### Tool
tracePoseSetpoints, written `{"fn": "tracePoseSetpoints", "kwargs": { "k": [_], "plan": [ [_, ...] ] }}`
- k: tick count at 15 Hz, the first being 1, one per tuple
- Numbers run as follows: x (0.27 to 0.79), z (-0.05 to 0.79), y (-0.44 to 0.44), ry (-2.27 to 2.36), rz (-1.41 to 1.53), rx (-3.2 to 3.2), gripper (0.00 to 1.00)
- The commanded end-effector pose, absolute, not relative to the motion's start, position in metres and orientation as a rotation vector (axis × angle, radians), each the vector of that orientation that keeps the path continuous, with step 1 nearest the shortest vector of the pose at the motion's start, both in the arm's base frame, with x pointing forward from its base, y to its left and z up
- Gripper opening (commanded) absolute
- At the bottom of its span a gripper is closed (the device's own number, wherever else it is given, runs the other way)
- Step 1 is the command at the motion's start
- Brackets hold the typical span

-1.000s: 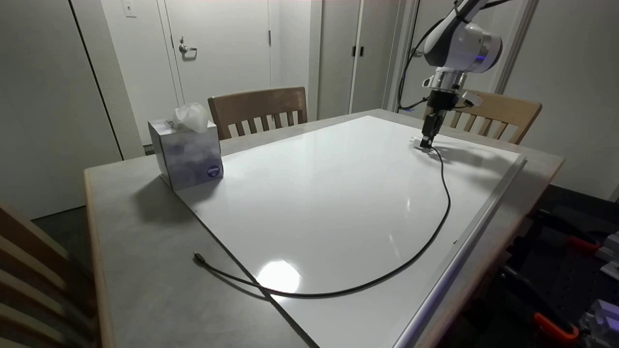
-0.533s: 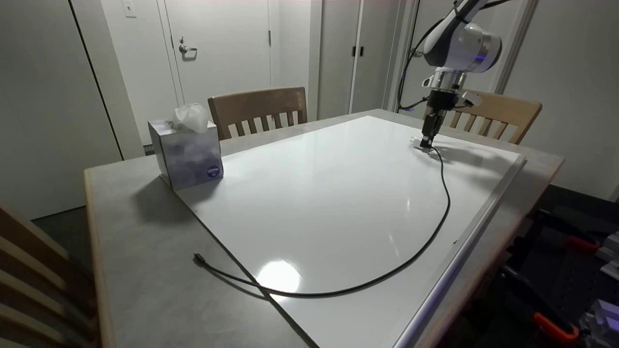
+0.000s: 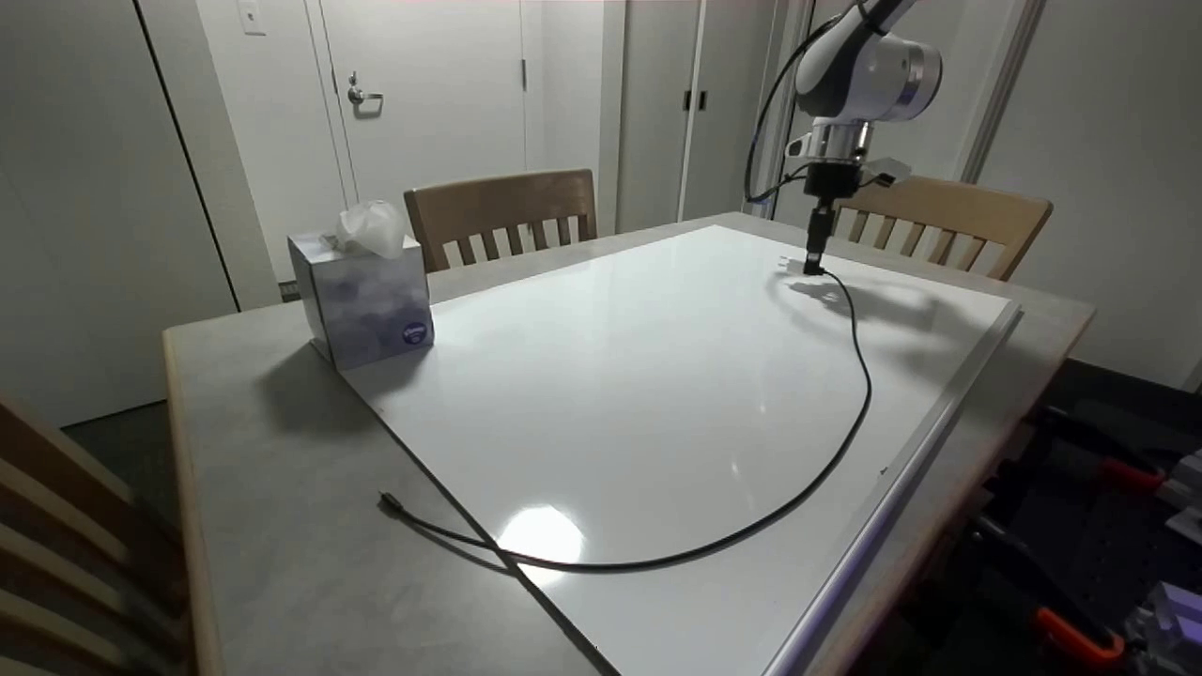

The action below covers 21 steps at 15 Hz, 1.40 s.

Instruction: Wind the charging cable

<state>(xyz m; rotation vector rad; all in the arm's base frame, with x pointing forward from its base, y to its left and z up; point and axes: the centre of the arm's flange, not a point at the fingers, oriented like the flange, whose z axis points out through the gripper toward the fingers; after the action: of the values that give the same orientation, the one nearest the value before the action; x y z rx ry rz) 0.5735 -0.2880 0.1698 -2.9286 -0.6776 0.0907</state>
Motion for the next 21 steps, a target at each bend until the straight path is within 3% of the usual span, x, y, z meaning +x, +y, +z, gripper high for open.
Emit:
{"fn": "tracePoseSetpoints", "kwargs": {
  "k": [1,10,15,16,21],
  "plan": [
    [0.615,0.174,-0.274,-0.971,0.106,-2.859,0.28],
    [0.669,0.166,-0.196,-1.613,0.066,-2.549,0.28],
    [0.668,0.168,-0.174,-1.729,0.08,-2.485,0.28],
    [0.669,0.17,-0.17,-1.738,0.079,-2.48,0.53],
    [0.668,0.169,-0.173,-1.731,0.086,-2.486,0.53]
  ]
}}
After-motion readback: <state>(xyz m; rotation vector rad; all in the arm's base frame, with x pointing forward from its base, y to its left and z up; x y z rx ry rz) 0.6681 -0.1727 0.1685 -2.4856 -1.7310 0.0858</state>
